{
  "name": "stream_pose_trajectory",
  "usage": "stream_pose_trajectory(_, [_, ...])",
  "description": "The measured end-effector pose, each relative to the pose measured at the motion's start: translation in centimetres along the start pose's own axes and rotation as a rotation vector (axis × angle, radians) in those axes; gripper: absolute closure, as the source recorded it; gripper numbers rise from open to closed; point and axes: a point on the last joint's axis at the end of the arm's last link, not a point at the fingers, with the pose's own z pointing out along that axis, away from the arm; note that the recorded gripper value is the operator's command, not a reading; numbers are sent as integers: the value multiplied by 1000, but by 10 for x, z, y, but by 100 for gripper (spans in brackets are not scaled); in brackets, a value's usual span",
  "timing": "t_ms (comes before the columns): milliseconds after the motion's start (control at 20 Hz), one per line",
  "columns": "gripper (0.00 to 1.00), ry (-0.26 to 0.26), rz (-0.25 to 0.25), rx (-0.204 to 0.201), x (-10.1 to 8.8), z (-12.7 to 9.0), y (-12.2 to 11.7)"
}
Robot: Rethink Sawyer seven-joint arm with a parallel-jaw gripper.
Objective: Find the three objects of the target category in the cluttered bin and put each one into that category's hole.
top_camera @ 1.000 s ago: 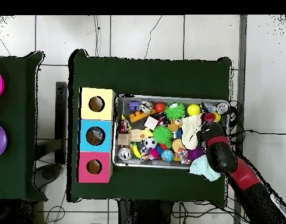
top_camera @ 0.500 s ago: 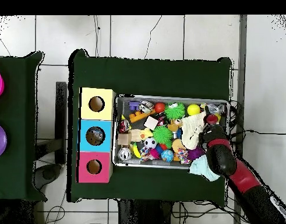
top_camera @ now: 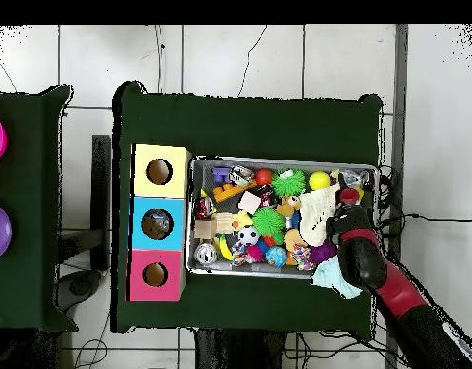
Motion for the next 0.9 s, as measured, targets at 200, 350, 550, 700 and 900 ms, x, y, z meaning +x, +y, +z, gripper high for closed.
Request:
stream_pose_trajectory(200, [100,-6,14,-7,6,3,-3])
stream_pose_trajectory(350, [100,-22,7,-6,6,1,-4])
stream_pose_trajectory(550, [100,-16,-10,40,9,-14,5])
stream_pose_trajectory(700, [100,-10,-24,67,10,-29,16])
stream_pose_trajectory(900, [100,-8,-46,90,11,-46,25])
